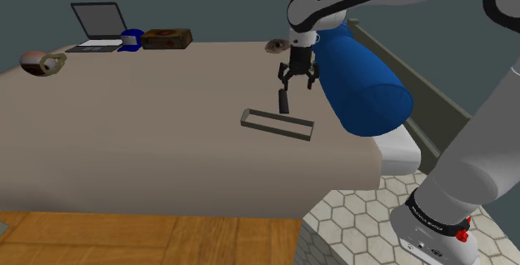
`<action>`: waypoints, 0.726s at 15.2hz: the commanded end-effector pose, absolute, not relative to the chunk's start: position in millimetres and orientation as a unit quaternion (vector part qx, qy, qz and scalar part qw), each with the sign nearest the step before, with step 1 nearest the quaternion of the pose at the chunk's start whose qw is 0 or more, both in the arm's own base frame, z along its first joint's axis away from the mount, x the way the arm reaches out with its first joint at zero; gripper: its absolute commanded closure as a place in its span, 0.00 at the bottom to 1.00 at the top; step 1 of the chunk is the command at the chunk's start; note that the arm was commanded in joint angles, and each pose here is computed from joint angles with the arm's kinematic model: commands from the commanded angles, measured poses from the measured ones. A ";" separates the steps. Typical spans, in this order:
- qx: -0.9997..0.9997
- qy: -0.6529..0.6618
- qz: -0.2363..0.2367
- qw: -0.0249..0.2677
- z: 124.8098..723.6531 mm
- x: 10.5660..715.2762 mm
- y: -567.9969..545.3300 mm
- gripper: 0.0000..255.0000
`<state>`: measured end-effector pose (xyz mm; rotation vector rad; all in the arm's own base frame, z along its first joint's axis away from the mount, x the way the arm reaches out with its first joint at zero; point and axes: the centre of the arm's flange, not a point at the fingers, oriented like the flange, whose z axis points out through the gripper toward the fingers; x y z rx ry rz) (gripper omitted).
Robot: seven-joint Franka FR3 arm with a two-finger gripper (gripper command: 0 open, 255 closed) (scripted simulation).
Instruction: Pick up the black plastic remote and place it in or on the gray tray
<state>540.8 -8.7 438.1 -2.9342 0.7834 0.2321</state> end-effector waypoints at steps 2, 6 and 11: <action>-0.954 0.284 0.083 0.050 411.9 573.4 -20.0 0.00; -0.942 0.320 0.091 0.053 380.5 614.6 -37.9 0.00; -0.928 0.355 0.099 0.056 347.1 655.0 -59.3 0.00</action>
